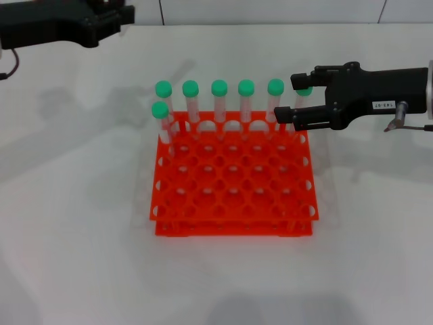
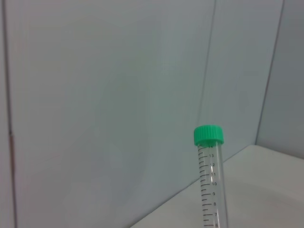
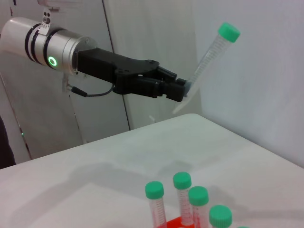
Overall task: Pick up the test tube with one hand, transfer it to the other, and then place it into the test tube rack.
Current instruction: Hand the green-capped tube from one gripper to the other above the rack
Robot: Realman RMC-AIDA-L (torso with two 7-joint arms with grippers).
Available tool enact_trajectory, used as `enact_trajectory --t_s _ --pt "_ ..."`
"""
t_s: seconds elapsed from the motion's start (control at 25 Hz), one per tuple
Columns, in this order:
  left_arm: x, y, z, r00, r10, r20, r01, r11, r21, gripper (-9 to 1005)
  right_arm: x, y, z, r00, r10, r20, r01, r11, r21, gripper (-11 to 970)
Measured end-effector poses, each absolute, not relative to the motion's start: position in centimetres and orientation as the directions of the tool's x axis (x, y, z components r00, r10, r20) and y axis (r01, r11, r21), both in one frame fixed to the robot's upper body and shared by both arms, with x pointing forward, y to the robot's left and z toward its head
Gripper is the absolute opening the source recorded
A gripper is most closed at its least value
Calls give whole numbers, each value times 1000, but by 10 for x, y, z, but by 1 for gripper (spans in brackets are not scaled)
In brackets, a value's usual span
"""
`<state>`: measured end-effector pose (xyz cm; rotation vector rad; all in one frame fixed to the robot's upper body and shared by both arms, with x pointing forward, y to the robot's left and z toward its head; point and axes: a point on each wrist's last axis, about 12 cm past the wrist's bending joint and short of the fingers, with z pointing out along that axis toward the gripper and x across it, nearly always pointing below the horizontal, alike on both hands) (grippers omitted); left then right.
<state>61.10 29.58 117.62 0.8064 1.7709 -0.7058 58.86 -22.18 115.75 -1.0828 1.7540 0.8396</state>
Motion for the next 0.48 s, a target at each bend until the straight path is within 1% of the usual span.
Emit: enact_trajectory --t_s 0.48 --pt "613 267 1176 -225 241 -944 853 518 -71 192 588 -221 1158 -224 -321 -920 -920 381 91 771"
